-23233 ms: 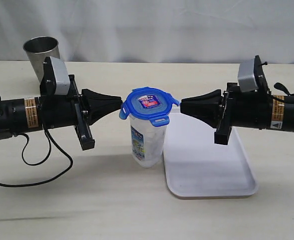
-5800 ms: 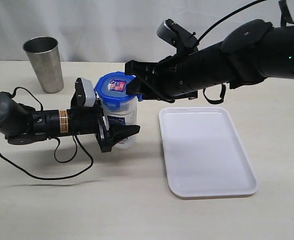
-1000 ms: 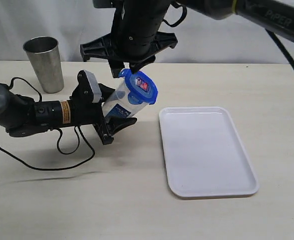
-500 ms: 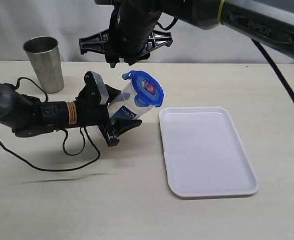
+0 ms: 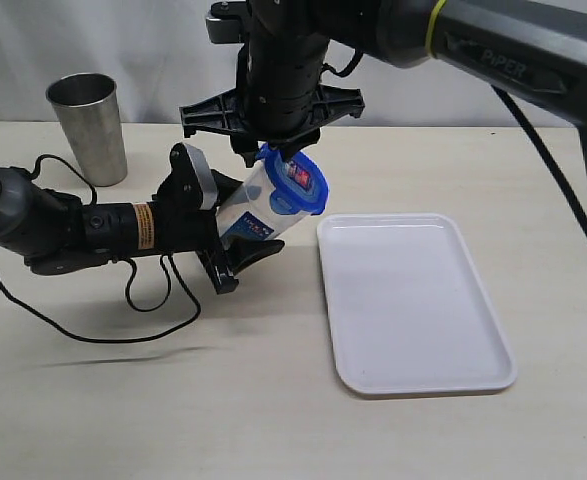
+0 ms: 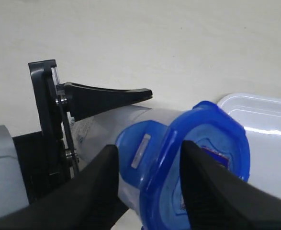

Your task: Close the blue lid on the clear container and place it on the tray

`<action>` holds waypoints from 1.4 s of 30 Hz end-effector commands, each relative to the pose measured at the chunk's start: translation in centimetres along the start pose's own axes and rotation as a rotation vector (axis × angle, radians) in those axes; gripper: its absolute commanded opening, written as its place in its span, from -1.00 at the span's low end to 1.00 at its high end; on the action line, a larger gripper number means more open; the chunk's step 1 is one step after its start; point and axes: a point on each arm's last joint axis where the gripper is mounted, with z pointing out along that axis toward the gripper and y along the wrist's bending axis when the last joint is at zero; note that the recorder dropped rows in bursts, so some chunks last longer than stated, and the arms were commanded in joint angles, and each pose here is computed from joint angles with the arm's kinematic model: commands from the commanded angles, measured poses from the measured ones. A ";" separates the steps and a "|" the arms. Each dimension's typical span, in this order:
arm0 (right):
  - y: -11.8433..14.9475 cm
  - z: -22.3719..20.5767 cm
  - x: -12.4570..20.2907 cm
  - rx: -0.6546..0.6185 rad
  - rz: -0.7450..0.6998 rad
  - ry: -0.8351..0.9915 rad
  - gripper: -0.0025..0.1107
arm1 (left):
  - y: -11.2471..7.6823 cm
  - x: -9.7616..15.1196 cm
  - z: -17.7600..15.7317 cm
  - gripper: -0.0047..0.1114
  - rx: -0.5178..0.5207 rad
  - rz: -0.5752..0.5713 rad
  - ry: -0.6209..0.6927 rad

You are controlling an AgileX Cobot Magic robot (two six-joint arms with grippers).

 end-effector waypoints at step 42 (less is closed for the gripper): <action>-0.9 -12.0 -0.2 -0.099 -0.455 -0.286 -0.71 | -1.1 -1.6 -0.6 -0.92 0.145 -0.029 -0.224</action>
